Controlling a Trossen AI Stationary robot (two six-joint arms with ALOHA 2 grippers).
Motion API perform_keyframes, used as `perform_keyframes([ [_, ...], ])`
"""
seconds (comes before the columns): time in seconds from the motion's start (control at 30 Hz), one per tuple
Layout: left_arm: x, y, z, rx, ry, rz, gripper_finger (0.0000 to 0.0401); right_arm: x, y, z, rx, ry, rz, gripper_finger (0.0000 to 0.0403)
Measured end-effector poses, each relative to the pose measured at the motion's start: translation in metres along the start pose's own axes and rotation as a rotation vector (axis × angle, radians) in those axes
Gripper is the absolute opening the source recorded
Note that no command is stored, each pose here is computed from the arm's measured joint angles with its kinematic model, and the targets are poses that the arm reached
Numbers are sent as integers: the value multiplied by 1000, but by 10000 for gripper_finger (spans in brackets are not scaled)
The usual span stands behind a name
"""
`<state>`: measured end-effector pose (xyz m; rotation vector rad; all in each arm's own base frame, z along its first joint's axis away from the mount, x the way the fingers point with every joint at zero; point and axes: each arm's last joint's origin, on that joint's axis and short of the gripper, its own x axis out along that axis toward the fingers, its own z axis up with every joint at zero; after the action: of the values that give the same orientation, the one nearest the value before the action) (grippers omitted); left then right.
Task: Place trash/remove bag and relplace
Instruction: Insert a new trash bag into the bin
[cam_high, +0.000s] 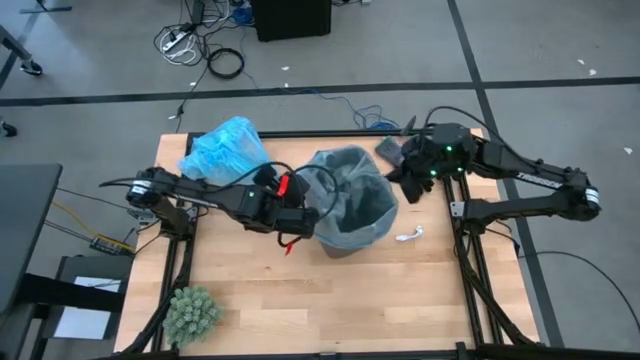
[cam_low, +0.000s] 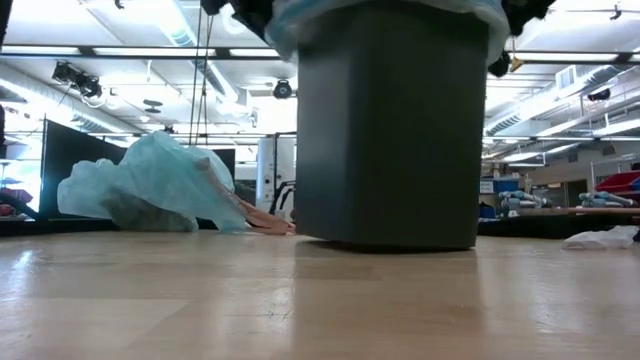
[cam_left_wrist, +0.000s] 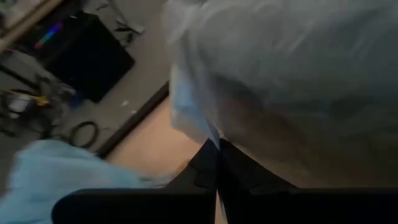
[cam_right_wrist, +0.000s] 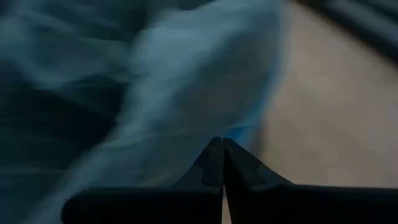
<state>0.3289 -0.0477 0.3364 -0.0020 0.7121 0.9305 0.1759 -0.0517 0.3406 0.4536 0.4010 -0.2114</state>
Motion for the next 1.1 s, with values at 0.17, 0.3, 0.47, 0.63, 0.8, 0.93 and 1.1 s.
perform_keyframes([
  [0.17,5,-7,-7,-29,32,-57,17,-16,14,-7,65,50,154,0],
  [0.3,14,-11,-23,-43,100,-66,17,-26,24,-16,121,110,202,0],
  [0.47,13,-16,-29,-66,112,-90,17,-32,44,-26,177,182,308,0],
  [0.63,12,-17,-27,-78,58,-69,17,-32,64,-34,165,209,362,0],
  [0.8,14,-19,-27,-39,44,-51,17,-19,91,-36,53,129,425,0],
  [0.93,14,-19,-27,-31,41,-50,17,1,102,-47,-5,142,324,0],
  [1.1,11,-21,-26,-5,51,-90,17,26,111,-66,-96,156,138,0],
])
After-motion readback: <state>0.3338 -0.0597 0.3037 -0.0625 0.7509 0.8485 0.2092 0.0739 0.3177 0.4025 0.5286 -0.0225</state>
